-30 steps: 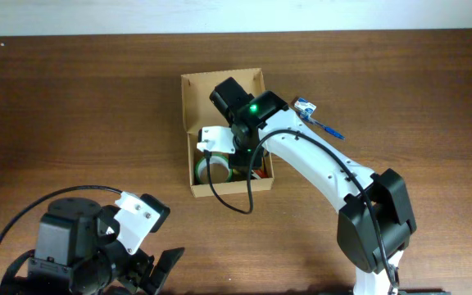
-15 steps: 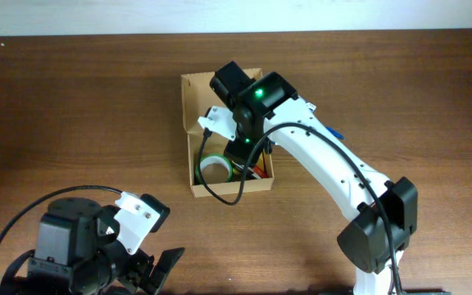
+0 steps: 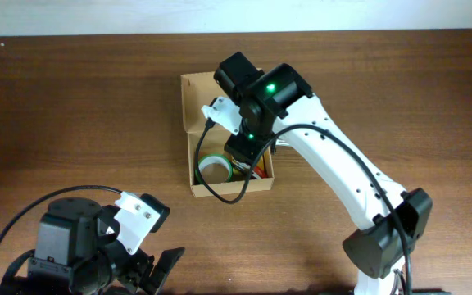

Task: Pack container
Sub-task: 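Lower the stapler beside the yellow pad and open the right gripper, then move the right gripper to the white staples box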

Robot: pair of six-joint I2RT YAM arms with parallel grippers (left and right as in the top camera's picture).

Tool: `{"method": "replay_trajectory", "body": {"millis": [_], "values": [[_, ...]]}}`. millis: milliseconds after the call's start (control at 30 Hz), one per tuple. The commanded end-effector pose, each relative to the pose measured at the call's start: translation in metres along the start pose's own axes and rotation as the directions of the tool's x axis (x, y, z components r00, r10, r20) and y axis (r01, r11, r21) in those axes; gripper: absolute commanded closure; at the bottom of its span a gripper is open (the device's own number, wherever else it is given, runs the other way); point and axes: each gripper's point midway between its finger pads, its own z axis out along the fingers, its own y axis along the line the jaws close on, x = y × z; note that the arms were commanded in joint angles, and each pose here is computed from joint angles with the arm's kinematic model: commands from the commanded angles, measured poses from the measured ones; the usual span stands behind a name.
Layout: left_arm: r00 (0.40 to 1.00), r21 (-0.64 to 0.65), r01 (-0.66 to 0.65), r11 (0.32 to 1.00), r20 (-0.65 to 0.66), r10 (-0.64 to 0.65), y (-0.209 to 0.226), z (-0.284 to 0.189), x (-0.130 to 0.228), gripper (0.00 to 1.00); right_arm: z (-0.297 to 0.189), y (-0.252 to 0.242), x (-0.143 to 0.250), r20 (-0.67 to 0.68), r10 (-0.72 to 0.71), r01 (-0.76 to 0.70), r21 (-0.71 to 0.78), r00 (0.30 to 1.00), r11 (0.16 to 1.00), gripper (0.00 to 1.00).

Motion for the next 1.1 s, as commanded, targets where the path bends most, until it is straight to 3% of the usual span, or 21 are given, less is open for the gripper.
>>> {"method": "replay_trajectory", "body": {"millis": [0,300,800,967,1000,1067], "values": [[1.000,0.015,0.006,1.000,0.014,-0.006,-0.003,-0.003,-0.003,0.00,-0.023,0.006,-0.006,0.066,0.023,-0.024,0.004,0.998,1.000,0.44],[1.000,0.015,0.006,1.000,0.015,-0.006,-0.003,-0.003,-0.003,0.00,-0.036,-0.031,0.010,0.094,0.219,-0.223,0.028,0.971,0.974,0.44],[1.000,0.015,0.005,1.000,0.015,-0.006,-0.003,-0.003,-0.003,0.01,-0.054,-0.157,0.075,0.187,0.530,-0.552,0.094,0.827,0.829,0.39],[1.000,0.014,0.006,1.000,0.015,-0.006,-0.003,-0.003,-0.003,0.00,-0.047,-0.190,0.073,0.259,0.661,-0.697,0.076,0.705,0.713,0.36],[1.000,0.014,0.006,1.000,0.015,-0.006,-0.003,-0.003,-0.003,0.01,-0.045,-0.196,0.070,0.276,0.685,-0.724,0.066,0.674,0.686,0.33],[1.000,0.014,0.005,1.000,0.015,-0.006,-0.003,-0.003,-0.003,0.01,-0.040,-0.205,0.064,0.302,0.727,-0.771,0.045,0.617,0.635,0.18]]}}
